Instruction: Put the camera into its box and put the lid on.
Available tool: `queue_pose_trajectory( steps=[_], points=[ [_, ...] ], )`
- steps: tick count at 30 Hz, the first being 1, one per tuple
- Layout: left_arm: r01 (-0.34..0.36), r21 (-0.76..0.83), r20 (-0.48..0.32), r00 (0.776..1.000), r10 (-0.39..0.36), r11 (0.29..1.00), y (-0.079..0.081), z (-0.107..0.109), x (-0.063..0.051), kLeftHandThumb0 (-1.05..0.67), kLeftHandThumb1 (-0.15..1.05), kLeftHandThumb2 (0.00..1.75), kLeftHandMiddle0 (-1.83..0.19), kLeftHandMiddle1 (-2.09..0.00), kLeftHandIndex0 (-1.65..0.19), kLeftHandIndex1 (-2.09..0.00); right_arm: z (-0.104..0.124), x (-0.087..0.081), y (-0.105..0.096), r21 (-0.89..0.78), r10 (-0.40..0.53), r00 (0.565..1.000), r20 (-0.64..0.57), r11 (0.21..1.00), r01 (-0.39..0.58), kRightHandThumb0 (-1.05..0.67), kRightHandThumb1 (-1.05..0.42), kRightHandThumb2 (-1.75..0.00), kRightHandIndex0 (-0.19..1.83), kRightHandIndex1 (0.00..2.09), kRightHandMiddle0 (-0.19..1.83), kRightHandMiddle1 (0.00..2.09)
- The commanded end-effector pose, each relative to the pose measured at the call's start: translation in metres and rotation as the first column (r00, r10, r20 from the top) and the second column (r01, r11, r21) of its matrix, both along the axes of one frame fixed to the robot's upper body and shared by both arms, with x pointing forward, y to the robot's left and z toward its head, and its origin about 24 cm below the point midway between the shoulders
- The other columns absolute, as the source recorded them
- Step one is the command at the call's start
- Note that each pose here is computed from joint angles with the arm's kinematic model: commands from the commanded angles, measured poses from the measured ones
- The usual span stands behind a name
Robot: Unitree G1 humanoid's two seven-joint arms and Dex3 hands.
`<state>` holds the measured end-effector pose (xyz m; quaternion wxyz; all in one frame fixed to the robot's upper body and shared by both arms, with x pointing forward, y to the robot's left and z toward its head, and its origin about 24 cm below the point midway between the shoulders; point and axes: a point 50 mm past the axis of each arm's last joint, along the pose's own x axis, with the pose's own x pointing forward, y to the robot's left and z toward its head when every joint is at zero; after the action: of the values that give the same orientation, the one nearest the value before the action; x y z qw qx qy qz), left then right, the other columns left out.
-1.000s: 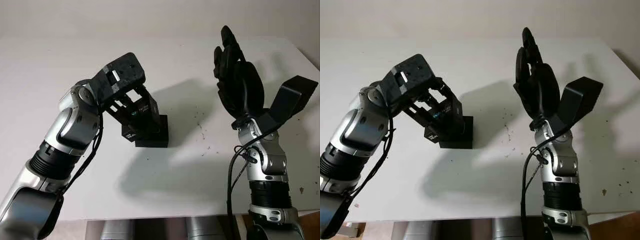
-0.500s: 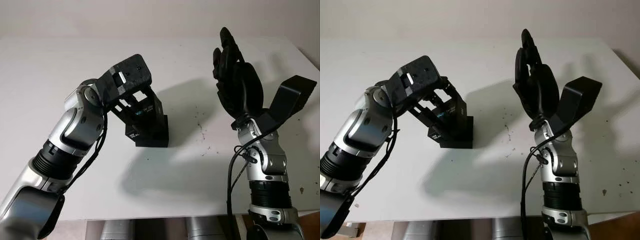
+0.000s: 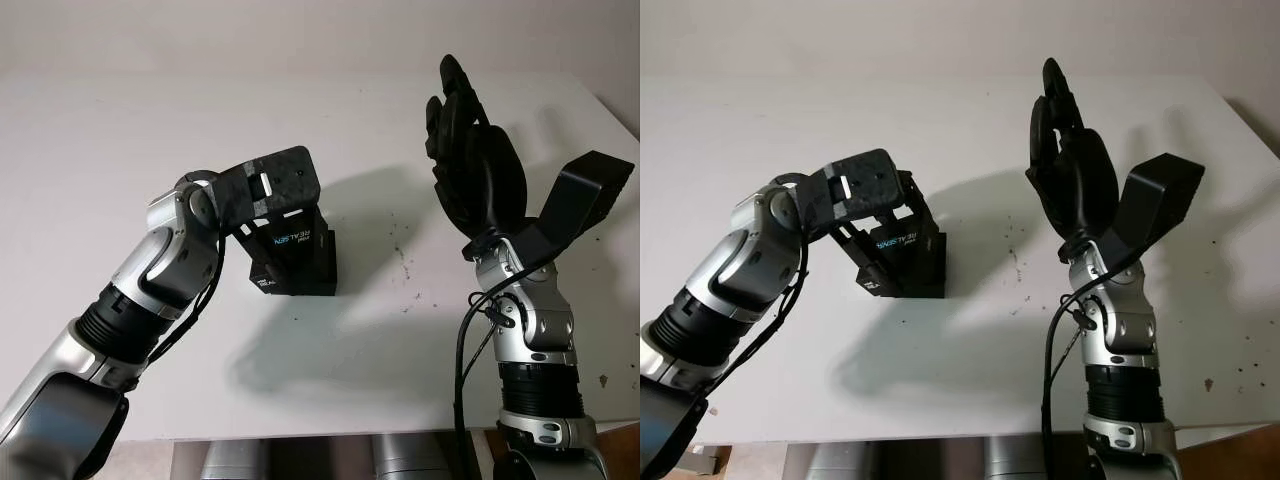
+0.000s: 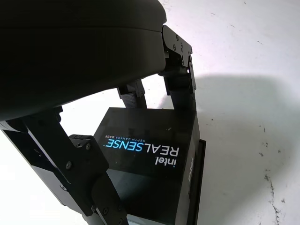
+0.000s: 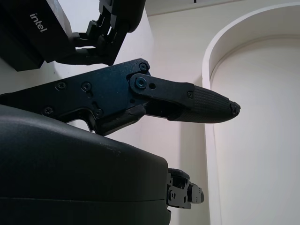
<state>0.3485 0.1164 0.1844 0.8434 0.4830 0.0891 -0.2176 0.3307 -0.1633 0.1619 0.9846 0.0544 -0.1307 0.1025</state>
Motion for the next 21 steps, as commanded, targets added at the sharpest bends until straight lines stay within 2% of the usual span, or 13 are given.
queue_pose_trajectory(
  steps=[1,10,13,18,21],
  points=[
    [0.017,0.013,-0.016,1.0,-0.017,1.0,-0.005,-0.005,-0.001,-0.13,0.96,0.05,-0.5,-1.46,-0.33,-1.36,0.006,-0.002,-0.001,-0.003,0.0,1.0,0.022,1.0,0.0,-0.78,-1.05,-0.6,-0.19,0.05,-0.14,0.05],
    [-0.001,0.016,-0.047,0.999,0.002,1.0,-0.009,-0.009,0.0,-0.16,0.97,0.05,-0.39,-1.5,-0.34,-1.34,0.005,-0.002,-0.002,-0.003,0.0,1.0,0.016,1.0,0.0,-0.78,-1.05,-0.59,-0.19,0.05,-0.13,0.06],
    [-0.01,0.012,-0.049,0.999,0.01,1.0,-0.012,-0.007,0.001,-0.17,0.96,0.05,-0.35,-1.49,-0.35,-1.33,0.005,-0.002,-0.001,0.0,-0.001,1.0,0.017,1.0,0.001,-0.77,-1.05,-0.59,-0.19,0.05,-0.13,0.06],
    [-0.029,-0.004,-0.038,0.999,0.029,1.0,-0.015,-0.001,0.003,-0.16,0.97,0.05,-0.41,-1.49,-0.35,-1.32,0.004,-0.002,0.0,0.002,0.002,1.0,0.018,1.0,-0.002,-0.77,-1.05,-0.59,-0.19,0.05,-0.13,0.05],
    [-0.03,0.006,-0.03,0.999,0.03,1.0,-0.016,0.003,0.003,-0.17,0.97,0.05,-0.33,-1.5,-0.34,-1.36,0.003,-0.002,0.002,0.004,0.003,1.0,0.019,1.0,-0.003,-0.78,-1.05,-0.58,-0.19,0.05,-0.13,0.05]
  ],
)
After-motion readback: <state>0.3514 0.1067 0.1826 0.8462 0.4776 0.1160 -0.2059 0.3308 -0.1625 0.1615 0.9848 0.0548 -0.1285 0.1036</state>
